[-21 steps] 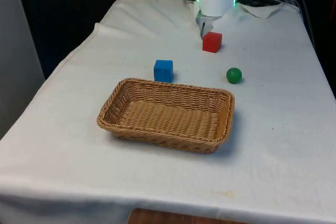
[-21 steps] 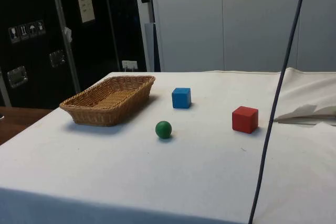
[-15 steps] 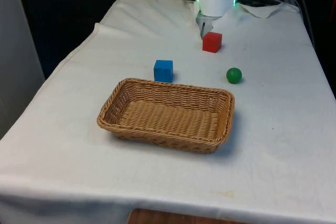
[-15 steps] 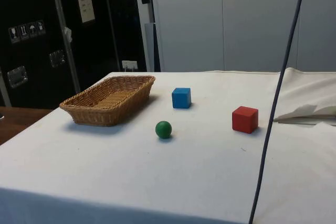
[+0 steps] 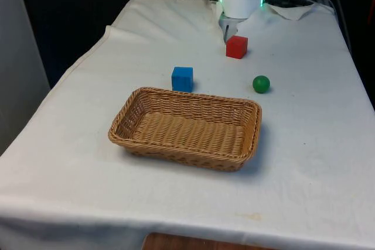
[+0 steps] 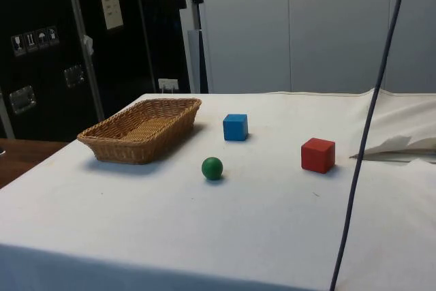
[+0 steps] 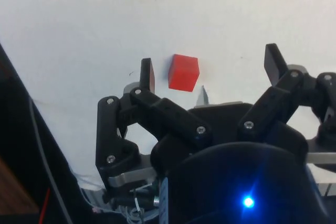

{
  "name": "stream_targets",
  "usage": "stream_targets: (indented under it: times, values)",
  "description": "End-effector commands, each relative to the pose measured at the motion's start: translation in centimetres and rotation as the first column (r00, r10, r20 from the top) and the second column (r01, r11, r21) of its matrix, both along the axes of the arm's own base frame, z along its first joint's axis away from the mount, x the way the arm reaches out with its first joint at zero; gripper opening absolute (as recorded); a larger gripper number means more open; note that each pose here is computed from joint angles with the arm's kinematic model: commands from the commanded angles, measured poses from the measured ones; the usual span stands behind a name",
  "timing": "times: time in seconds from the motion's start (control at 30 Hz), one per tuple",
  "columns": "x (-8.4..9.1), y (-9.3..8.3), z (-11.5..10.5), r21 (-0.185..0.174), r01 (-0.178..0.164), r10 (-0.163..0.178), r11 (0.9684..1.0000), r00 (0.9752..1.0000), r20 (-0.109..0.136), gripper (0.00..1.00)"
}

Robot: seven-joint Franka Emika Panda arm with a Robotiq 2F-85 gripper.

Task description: Place all non-red objects into the basket.

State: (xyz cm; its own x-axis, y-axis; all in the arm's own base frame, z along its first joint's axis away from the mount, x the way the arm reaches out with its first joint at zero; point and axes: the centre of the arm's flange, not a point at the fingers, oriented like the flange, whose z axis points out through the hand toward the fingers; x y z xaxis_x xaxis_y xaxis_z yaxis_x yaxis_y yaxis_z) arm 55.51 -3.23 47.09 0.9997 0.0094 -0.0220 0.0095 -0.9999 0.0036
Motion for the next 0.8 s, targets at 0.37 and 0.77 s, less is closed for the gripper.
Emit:
stream_targets:
  times: [0.37, 0.77]
  values:
    - [-1.7, -2.0, -0.1, 0.013, 0.002, -0.002, 0.9999, 0.9995, 0.033, 1.00]
    - [-2.5, -3.7, -1.3, 0.020, -0.006, 0.005, 0.9998, 0.9992, 0.040, 1.00]
